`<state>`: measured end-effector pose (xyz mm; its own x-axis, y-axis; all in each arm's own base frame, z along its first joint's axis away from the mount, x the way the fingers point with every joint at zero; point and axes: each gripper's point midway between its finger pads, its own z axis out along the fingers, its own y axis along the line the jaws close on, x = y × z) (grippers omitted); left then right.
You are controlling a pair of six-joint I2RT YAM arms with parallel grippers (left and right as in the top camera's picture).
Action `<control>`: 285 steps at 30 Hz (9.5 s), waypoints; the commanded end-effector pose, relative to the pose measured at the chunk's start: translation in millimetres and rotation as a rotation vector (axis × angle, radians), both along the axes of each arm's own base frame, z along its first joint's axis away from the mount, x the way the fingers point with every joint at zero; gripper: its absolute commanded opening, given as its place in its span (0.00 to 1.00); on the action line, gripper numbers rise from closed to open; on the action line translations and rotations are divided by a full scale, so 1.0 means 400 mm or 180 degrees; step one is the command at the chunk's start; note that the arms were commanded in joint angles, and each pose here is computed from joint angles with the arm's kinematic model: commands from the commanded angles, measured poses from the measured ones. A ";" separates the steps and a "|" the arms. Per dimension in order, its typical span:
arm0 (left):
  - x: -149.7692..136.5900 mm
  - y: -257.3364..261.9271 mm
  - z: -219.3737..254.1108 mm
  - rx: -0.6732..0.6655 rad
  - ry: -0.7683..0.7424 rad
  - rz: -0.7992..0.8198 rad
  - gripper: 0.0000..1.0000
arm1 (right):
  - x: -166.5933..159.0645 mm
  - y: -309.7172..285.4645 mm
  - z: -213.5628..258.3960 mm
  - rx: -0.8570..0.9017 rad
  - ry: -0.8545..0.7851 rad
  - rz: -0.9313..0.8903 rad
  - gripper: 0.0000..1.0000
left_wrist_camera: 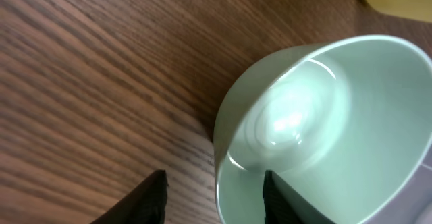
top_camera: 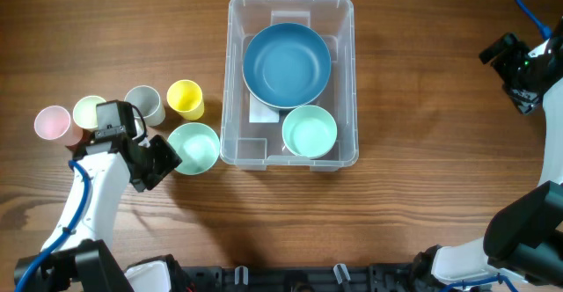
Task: Pack container
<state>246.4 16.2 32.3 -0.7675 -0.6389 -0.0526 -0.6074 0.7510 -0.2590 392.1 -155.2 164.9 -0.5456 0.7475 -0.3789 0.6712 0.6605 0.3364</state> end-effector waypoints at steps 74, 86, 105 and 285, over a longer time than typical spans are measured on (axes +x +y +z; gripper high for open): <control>0.066 0.624 0.273 0.0439 0.0042 0.1901 0.58 | 0.002 0.002 -0.008 0.0021 0.0017 -0.0005 1.00; 0.116 0.660 0.046 0.0151 0.0355 0.1697 0.46 | 0.002 0.002 -0.008 0.0021 0.0017 -0.0005 1.00; 0.181 0.366 0.533 0.0573 -0.0872 0.0838 0.04 | 0.002 0.002 -0.008 0.0021 0.0017 -0.0005 1.00; 0.233 0.187 0.373 0.0628 -0.0049 -0.0001 0.04 | 0.002 0.002 -0.008 0.0021 0.0017 -0.0005 1.00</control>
<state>330.1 95.3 95.7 -0.7665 -0.6415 0.0314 -0.6423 0.7658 -0.0330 391.8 -155.0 164.5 -0.5462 0.7477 -0.3777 0.6717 0.6603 0.3359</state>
